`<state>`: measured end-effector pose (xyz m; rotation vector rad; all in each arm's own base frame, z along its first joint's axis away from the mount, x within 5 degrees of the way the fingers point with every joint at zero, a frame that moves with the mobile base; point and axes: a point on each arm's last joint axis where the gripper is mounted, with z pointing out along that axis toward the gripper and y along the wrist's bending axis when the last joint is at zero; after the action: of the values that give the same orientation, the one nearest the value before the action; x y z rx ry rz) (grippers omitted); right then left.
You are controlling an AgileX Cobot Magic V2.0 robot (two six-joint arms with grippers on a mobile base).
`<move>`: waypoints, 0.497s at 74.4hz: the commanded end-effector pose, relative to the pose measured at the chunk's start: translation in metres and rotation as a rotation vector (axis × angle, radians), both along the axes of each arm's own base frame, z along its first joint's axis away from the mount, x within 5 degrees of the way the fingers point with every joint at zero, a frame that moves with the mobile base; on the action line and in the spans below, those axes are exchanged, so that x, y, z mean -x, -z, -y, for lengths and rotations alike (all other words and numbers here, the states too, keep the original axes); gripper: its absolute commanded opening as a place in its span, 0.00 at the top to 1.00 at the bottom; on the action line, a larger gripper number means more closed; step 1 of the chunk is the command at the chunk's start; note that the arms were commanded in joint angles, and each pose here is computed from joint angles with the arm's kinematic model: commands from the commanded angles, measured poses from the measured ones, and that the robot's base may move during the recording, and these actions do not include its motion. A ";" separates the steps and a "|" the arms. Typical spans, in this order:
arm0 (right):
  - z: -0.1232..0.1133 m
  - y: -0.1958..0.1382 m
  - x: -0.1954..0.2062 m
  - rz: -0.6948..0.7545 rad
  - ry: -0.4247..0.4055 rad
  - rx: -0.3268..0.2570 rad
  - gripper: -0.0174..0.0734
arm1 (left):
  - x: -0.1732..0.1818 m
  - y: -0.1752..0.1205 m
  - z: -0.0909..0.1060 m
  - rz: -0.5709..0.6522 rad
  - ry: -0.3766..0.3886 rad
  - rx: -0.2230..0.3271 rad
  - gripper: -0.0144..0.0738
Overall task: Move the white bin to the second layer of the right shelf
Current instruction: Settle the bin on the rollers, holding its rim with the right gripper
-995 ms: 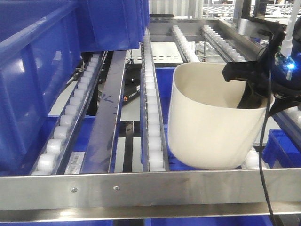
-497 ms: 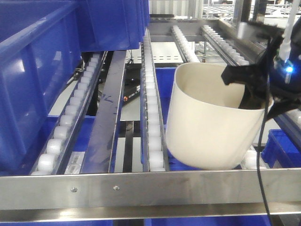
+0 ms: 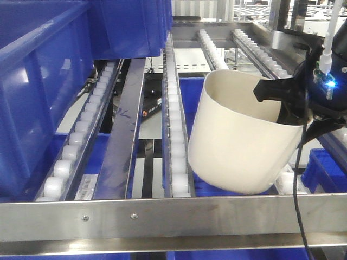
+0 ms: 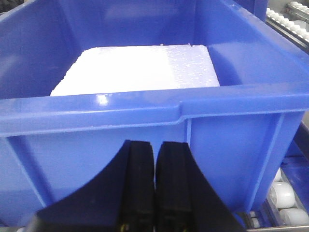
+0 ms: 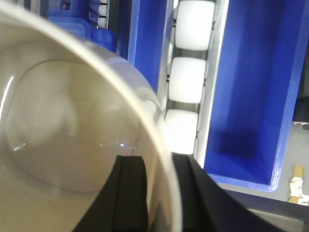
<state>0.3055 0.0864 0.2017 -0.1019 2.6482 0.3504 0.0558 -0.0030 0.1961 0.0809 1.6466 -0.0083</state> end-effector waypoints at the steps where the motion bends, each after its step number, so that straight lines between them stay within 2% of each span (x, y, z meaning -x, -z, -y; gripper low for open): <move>1: 0.001 -0.023 -0.004 0.094 0.001 -0.013 0.75 | -0.001 0.004 0.000 0.064 0.003 0.009 0.74; 37: 0.002 -0.048 0.004 0.169 0.001 -0.031 0.74 | -0.001 0.004 0.000 0.064 0.003 0.009 0.74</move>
<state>0.2986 0.0848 0.2222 -0.1184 2.5929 0.3556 0.0558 -0.0030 0.1961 0.0809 1.6466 -0.0083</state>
